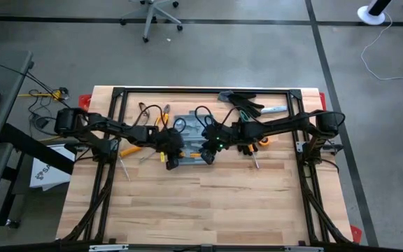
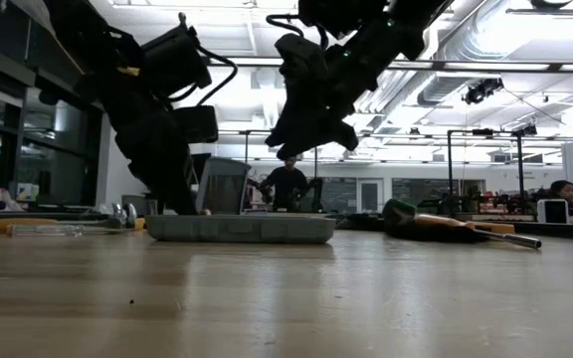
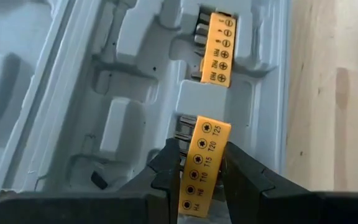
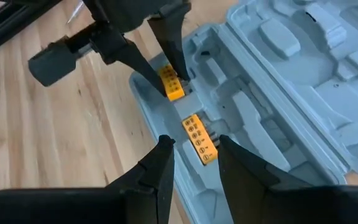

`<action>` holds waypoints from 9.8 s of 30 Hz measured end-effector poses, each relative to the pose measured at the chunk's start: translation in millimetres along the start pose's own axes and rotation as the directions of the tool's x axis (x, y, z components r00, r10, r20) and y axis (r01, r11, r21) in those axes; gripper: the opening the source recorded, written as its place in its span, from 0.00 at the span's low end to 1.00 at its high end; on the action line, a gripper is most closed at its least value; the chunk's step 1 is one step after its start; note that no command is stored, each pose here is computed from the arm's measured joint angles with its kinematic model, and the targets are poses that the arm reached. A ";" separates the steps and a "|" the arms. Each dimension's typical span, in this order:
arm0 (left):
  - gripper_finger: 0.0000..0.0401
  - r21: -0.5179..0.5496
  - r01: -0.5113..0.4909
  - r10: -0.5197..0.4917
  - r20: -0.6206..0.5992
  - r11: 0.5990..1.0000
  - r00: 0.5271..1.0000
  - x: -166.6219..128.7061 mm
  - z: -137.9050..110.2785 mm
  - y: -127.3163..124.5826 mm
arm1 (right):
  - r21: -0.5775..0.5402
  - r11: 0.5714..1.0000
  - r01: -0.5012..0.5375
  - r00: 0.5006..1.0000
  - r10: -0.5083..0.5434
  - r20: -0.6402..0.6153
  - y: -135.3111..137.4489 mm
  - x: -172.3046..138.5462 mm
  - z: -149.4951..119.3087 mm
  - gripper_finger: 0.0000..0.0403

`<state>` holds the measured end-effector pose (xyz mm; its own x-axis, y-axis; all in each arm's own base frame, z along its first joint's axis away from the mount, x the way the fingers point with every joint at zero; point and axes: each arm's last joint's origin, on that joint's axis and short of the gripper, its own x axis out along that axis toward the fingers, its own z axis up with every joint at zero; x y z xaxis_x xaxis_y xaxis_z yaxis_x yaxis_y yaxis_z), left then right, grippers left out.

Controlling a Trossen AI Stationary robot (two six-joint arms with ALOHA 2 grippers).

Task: Prefit tool cases
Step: Put the yellow screwdriver bits into the gray toolbox, then put the transparent flat screwdriver into the gray toolbox

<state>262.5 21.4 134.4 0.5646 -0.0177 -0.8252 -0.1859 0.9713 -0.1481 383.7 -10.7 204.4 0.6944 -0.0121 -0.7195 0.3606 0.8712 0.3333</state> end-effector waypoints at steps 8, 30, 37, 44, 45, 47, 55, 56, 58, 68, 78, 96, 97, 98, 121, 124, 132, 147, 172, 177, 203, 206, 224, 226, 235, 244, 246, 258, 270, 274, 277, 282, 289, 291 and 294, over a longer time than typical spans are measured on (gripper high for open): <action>0.19 0.063 -0.038 0.040 -0.027 0.997 0.999 0.6 -2.6 1.8 | -0.001 0.996 -0.084 0.996 0.084 -0.003 1.7 14.0 -1.2 0.28; 0.19 0.059 -0.072 0.076 -0.057 0.996 0.995 0.2 -5.7 4.2 | 0.068 0.988 -0.140 0.988 0.136 0.068 -15.0 69.0 13.6 0.28; 0.19 0.060 -0.078 0.082 -0.058 0.995 0.995 0.2 -6.1 4.4 | 0.005 0.990 -0.138 0.990 0.138 0.021 -7.9 90.3 24.4 0.28; 0.19 0.059 -0.087 0.091 -0.060 0.994 0.994 0.3 -6.6 4.8 | 0.014 0.991 -0.135 0.991 0.135 -0.017 -13.6 108.5 18.6 0.28; 0.19 0.060 -0.088 0.091 -0.060 0.994 0.994 0.3 -6.6 4.8 | 0.015 0.991 -0.134 0.991 0.134 -0.016 -14.6 109.3 18.6 0.28; 0.19 0.060 -0.088 0.092 -0.060 0.994 0.994 0.3 -6.6 4.8 | 0.017 0.991 -0.132 0.991 0.132 -0.017 -15.6 110.5 18.1 0.28; 0.19 0.062 -0.091 0.095 -0.067 0.994 0.993 0.7 -7.6 5.1 | 0.017 0.997 -0.079 0.997 0.079 -0.001 -18.4 113.1 17.0 0.28; 0.19 0.062 -0.091 0.095 -0.067 0.994 0.993 0.7 -7.6 5.1 | 0.017 0.997 -0.075 0.997 0.075 0.001 -18.5 113.1 17.0 0.28; 0.19 0.062 -0.090 0.094 -0.067 0.994 0.993 0.7 -7.6 5.1 | 0.017 0.997 -0.069 0.998 0.069 0.003 -18.7 113.1 17.0 0.28; 0.30 0.050 -0.072 0.075 -0.065 0.996 0.995 -0.2 -7.2 4.3 | 0.044 0.998 -0.045 0.998 0.047 -0.042 -24.6 115.3 5.1 0.28; 0.36 0.033 -0.047 0.048 -0.032 0.998 0.998 -12.1 -1.6 1.3 | 0.066 0.996 -0.060 0.997 0.063 -0.044 -24.1 114.2 5.0 0.28; 0.38 -0.122 -0.153 0.145 -0.072 0.981 0.987 -62.1 -18.2 3.1 | 0.041 0.993 -0.115 0.993 0.116 -0.016 -13.1 91.5 18.2 0.28; 0.37 -0.138 -0.147 0.136 -0.080 0.980 0.987 -61.9 -20.9 3.2 | 0.035 0.993 -0.114 0.993 0.115 -0.015 -11.8 90.7 18.2 0.28; 0.37 -0.154 -0.138 0.126 -0.083 0.978 0.989 -61.4 -22.9 3.1 | 0.031 0.993 -0.115 0.993 0.115 -0.013 -10.7 89.4 18.8 0.28; 0.14 -0.238 -0.045 0.021 -0.103 0.970 0.994 -8.9 -34.3 -2.5 | 0.026 0.995 -0.095 0.994 0.096 -0.060 0.8 87.4 9.2 0.28; 0.08 -0.246 0.001 -0.020 -0.075 0.969 0.997 -0.3 -31.8 -7.2 | 0.026 0.996 -0.087 0.993 0.089 -0.077 0.6 87.3 7.4 0.28; 0.01 -0.247 0.022 -0.036 -0.051 0.969 0.998 1.6 -27.7 -11.7 | 0.019 0.997 -0.068 0.992 0.070 -0.101 0.3 87.2 4.4 0.25; 0.00 -0.233 0.016 -0.021 -0.016 0.972 1.000 -0.1 -24.5 -11.8 | 0.004 0.999 -0.040 0.997 0.040 -0.066 -7.2 87.0 10.4 0.01; 0.00 -0.230 0.006 -0.010 -0.015 0.973 1.000 0.0 -24.5 -11.5 | 0.055 0.997 -0.051 0.992 0.057 -0.114 -14.9 111.0 -3.2 0.00; 0.00 -0.230 0.002 -0.005 -0.010 0.973 1.000 -0.1 -24.1 -11.2 | 0.050 0.998 -0.048 0.993 0.053 -0.107 -11.3 99.6 1.4 0.00; 0.00 -0.215 0.047 -0.030 0.080 0.976 0.996 -46.5 -16.6 -14.9 | -0.051 0.999 0.005 0.988 -0.013 -0.152 -4.5 60.2 3.4 0.00; 0.00 -0.174 0.026 -0.007 0.110 0.984 0.994 -49.8 -7.9 -16.0 | -0.004 1.000 0.010 0.987 -0.011 -0.159 -11.2 60.2 -10.0 0.00; 0.00 0.014 0.031 -0.031 -0.003 0.999 1.000 17.5 36.8 -16.2 | 0.038 0.998 0.048 0.991 -0.043 -0.130 -16.7 44.5 -24.6 0.00; 0.00 0.012 0.033 -0.033 -0.026 0.999 0.999 24.4 34.3 -15.7 | 0.038 0.998 0.050 0.990 -0.045 -0.134 -17.0 44.5 -25.2 0.00; 0.00 -0.007 0.067 -0.067 -0.056 0.998 0.996 35.4 31.0 -15.6 | 0.141 0.988 0.056 0.987 -0.034 -0.158 -33.4 50.3 -57.3 0.00; 0.00 -0.012 0.089 -0.089 -0.031 0.996 0.996 21.5 34.1 -17.5 | 0.161 0.985 0.055 0.995 -0.041 -0.090 -23.3 38.0 -57.9 0.00; 0.00 -0.009 0.092 -0.092 -0.006 0.996 0.996 13.3 37.1 -18.3 | 0.146 0.988 0.045 0.998 -0.039 -0.044 -19.6 30.3 -49.7 0.00; 0.00 0.046 -0.081 0.081 -0.012 0.996 0.997 -52.4 33.7 -12.8 | 0.117 0.990 0.073 0.997 -0.076 0.021 -15.4 -1.0 -34.9 0.00; 0.00 -0.005 -0.158 0.153 -0.227 0.987 0.962 -80.2 5.4 14.4 | 0.104 0.990 0.098 0.994 -0.102 0.032 -13.9 -20.5 -30.4 0.00; 0.02 -0.078 -0.157 0.132 -0.263 0.984 0.956 -80.0 -18.9 20.1 | 0.093 0.985 0.145 0.989 -0.146 0.001 -16.4 -24.4 -33.6 0.00; 0.06 -0.161 -0.176 0.133 -0.244 0.971 0.961 -81.9 -31.7 23.2 | 0.090 0.982 0.164 0.987 -0.163 -0.017 -17.6 -24.8 -35.5 0.00; 0.17 -0.260 -0.206 0.167 -0.166 0.943 0.972 -94.4 -33.0 27.6 | 0.089 0.983 0.164 0.987 -0.163 -0.017 -17.5 -24.8 -35.5 0.00; 0.34 -0.268 -0.201 0.142 -0.225 0.942 0.964 -104.9 -42.3 27.4 | 0.069 0.984 0.165 0.986 -0.164 -0.018 -17.6 -24.8 -35.7 0.00; 0.38 -0.259 -0.202 0.135 -0.254 0.944 0.958 -105.2 -45.1 26.0 | 0.065 0.983 0.172 0.985 -0.171 -0.024 -18.0 -24.9 -36.3 0.00; 0.41 -0.257 -0.196 0.130 -0.251 0.946 0.959 -104.7 -45.0 22.4 | 0.063 0.981 0.182 0.983 -0.181 -0.029 -18.6 -25.1 -37.0 0.00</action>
<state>163.1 34.3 193.0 0.3150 0.0501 -0.9478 -0.4930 0.8619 -0.1183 336.6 -8.4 193.7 0.5994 -0.1550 -0.7853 0.5195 0.8217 0.2343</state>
